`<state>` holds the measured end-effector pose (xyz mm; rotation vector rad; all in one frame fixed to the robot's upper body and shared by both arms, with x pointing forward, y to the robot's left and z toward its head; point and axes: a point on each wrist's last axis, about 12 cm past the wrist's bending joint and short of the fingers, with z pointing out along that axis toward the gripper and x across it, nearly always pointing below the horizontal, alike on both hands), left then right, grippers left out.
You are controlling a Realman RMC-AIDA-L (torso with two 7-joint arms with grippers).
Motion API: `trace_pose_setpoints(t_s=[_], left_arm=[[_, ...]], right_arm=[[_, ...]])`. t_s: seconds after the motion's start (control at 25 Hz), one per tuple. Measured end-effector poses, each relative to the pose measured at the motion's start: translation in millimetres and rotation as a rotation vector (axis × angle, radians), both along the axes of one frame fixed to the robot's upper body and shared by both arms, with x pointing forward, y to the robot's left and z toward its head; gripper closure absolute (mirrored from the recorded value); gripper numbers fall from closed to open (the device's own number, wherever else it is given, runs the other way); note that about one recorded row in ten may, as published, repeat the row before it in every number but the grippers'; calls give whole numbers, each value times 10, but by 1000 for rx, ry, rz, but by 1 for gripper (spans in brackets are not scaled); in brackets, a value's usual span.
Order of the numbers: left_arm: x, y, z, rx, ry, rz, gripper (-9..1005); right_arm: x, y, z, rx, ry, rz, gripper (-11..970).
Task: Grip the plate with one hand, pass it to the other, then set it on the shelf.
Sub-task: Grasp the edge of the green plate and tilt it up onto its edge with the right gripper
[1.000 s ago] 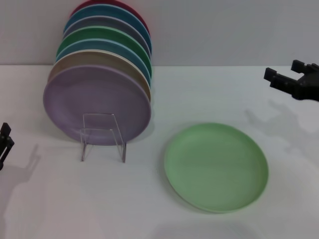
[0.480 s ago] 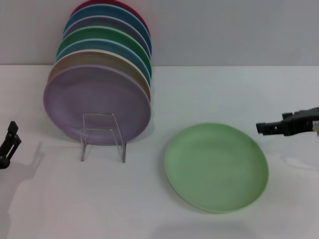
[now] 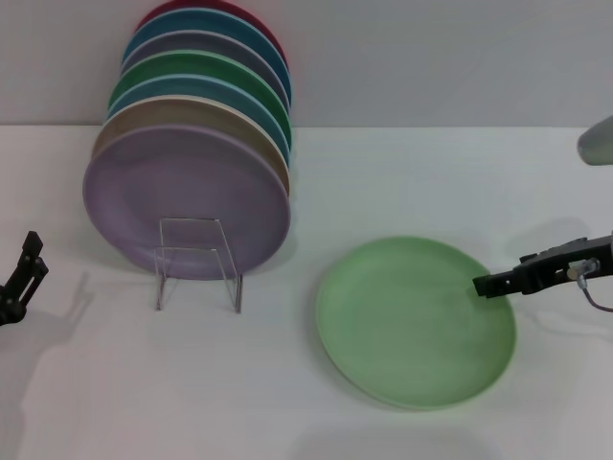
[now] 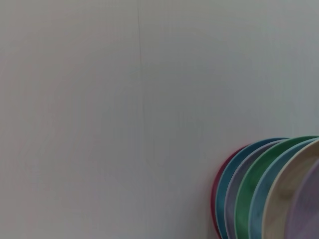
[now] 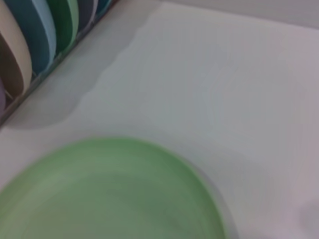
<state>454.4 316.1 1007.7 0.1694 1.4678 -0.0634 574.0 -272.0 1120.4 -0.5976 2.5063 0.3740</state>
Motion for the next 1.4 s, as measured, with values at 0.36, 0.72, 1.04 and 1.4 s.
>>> trace_pose_setpoints(t_s=[0.36, 0.72, 1.04, 1.4], left_arm=[[5, -5, 2, 0, -1, -3, 156], [6, -5, 2, 1, -1, -3, 156], [6, -5, 2, 1, -1, -3, 157], [6, -8, 2, 1, 0, -5, 157]], right_arm=[[62, 97, -61, -19, 36, 33, 209], [122, 116, -110, -62, 51, 32, 222], [141, 188, -125, -85, 42, 63, 324], [163, 244, -158, -88, 47, 72, 713]])
